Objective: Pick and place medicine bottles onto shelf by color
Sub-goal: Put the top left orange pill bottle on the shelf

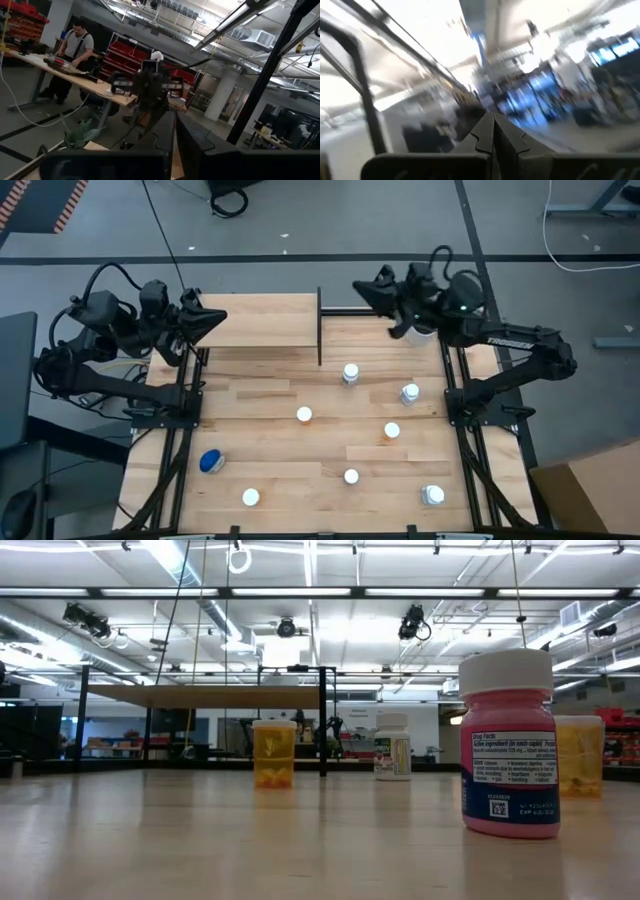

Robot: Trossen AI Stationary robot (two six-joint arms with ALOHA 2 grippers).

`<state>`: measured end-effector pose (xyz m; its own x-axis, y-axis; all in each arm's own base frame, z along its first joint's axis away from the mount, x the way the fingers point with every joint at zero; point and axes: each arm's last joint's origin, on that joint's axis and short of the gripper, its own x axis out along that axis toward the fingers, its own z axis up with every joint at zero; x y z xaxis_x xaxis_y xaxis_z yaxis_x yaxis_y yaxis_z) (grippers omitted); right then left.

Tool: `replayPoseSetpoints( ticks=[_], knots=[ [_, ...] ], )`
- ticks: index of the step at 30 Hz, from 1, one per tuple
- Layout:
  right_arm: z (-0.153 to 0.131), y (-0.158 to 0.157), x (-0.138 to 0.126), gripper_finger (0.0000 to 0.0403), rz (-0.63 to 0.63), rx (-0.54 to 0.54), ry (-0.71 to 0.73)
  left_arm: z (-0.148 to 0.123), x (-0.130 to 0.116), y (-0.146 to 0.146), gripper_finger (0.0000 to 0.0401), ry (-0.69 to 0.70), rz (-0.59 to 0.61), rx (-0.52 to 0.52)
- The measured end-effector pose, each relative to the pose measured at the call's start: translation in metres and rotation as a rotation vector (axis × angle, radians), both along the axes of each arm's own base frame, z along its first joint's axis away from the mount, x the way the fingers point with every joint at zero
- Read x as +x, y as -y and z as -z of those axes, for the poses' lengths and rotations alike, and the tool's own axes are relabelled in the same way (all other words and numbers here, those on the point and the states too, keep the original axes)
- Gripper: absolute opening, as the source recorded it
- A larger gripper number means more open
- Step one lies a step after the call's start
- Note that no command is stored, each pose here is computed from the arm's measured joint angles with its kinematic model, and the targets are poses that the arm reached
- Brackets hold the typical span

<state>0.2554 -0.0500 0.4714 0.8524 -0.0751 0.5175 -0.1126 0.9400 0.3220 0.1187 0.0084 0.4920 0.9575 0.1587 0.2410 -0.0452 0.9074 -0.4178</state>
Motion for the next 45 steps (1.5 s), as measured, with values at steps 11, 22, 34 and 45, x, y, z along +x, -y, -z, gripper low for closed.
replayPoseSetpoints(
  ticks=[11, 22, 34, 45],
  knots=[
    [-0.013, -0.002, -0.011, 0.0017, -0.059, 0.033, 0.14, 0.002, 0.007, 0.0, 0.0029, -0.025, -0.014, 0.056],
    [0.013, 0.001, 0.004, 0.0017, -0.026, 0.011, -0.167, 0.005, 0.019, -0.001, 0.0025, -0.061, -0.017, 0.075],
    [0.079, 0.0, 0.007, 0.0017, -0.061, 0.134, -0.85, 0.039, 0.027, -0.003, 0.0072, -0.409, -0.048, 0.035],
    [0.093, -0.002, 0.001, 0.0017, -0.032, 0.185, -1.005, 0.07, 0.034, -0.003, 0.0144, -0.715, -0.042, -0.019]
  ],
)
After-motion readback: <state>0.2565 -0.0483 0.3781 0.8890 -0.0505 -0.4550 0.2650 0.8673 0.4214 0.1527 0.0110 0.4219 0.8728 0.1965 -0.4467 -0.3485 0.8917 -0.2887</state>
